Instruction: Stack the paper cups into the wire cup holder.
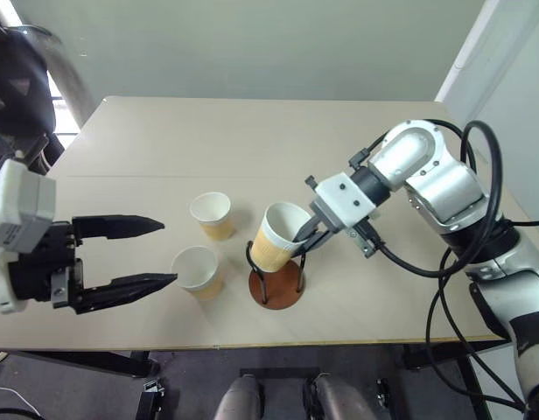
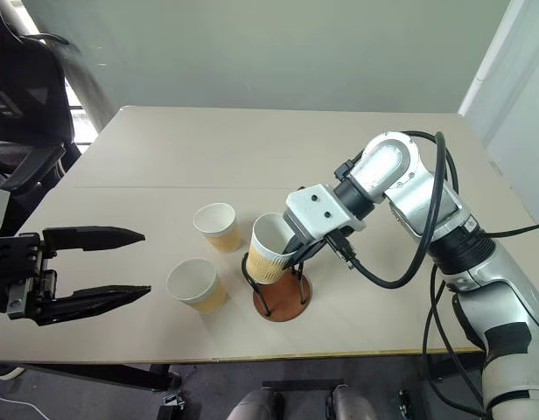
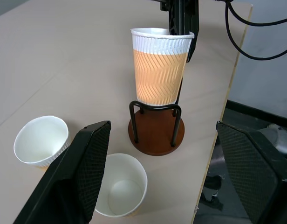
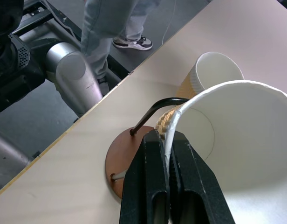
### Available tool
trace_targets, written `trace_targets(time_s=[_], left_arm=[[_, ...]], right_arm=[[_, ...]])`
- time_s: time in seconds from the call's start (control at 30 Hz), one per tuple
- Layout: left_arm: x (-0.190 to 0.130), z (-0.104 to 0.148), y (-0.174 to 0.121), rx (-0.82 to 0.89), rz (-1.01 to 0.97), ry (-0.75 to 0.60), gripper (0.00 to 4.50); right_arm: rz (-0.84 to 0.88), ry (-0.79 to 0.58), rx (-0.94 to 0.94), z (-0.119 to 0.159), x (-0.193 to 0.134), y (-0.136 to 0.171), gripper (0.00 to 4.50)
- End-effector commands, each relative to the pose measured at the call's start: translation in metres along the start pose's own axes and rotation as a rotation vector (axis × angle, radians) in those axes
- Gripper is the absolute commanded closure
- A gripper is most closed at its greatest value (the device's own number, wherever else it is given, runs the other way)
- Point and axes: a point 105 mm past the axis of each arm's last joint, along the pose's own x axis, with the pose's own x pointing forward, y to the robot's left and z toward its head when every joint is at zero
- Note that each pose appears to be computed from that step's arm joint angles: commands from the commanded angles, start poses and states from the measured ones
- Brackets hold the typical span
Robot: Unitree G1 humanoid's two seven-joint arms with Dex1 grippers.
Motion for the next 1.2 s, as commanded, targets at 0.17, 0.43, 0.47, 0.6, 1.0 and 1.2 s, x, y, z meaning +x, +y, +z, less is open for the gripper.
trace_targets(time_s=[0.17,0.43,0.47,0.6,1.0,1.2], left_arm=[[-0.003,0.008,-0.001,0.039,0.011,0.004,0.61],[-0.001,0.0,-0.003,0.051,-0.084,0.114,0.61],[0.001,-0.005,-0.002,0.06,-0.099,0.156,0.61],[0.014,-0.042,0.003,0.115,-0.183,0.379,0.61],[0.051,-0.077,0.029,0.332,-0.272,0.481,0.61],[0.057,-0.068,0.031,0.373,-0.347,0.469,0.61]], right_arm=[[-0.005,0.022,-0.037,-0.002,-0.001,0.0,2.58],[-0.106,0.06,-0.05,-0.005,-0.025,-0.016,0.08],[-0.13,0.065,-0.045,-0.005,-0.031,-0.018,0.08],[-0.274,0.025,0.063,-0.005,-0.081,-0.021,0.08],[-0.368,-0.225,0.48,0.001,-0.123,0.077,0.08],[-0.507,-0.269,0.612,0.003,-0.115,0.099,0.08]])
